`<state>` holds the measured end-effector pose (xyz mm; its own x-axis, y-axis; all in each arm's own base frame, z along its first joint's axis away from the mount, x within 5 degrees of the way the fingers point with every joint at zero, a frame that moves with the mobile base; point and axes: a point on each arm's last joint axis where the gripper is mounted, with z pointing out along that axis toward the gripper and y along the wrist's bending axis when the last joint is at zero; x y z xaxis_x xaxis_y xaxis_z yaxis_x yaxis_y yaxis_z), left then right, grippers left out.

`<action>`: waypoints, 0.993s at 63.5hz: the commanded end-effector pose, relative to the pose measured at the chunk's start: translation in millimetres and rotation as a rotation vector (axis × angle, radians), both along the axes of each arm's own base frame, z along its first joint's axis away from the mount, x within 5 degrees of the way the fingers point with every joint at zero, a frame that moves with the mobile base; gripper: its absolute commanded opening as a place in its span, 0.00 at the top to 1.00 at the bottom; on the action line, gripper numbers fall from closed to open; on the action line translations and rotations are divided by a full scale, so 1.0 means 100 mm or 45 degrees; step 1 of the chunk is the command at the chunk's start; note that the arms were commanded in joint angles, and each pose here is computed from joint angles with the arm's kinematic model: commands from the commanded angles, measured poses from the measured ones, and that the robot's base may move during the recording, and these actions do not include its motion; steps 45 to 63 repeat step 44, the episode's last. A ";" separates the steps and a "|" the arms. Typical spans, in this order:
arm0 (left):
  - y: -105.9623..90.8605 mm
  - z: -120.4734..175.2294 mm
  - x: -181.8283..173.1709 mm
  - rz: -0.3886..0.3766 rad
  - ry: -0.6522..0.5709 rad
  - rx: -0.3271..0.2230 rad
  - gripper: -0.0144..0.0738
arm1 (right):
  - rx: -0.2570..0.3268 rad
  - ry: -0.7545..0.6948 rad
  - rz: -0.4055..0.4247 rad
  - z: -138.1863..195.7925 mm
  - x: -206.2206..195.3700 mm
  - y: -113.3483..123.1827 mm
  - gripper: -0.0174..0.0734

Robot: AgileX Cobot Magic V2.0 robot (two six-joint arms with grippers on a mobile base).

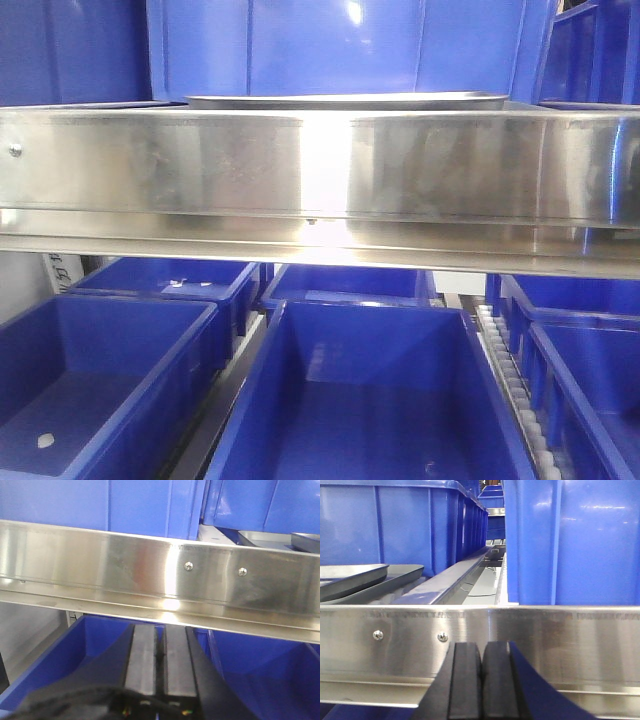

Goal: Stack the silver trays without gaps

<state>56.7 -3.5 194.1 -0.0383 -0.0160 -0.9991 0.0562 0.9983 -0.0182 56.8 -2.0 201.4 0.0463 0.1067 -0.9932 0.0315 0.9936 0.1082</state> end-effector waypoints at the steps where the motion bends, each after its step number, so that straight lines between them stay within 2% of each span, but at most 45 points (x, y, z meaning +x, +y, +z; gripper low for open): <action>1: 0.01 0.09 -0.01 0.009 -0.124 -0.016 0.89 | -0.029 -0.142 -0.017 0.10 -0.02 -0.01 0.75; 63: 0.01 0.09 -0.01 0.009 -0.124 -0.016 0.89 | -0.029 -0.142 -0.017 0.10 -0.02 -0.01 0.75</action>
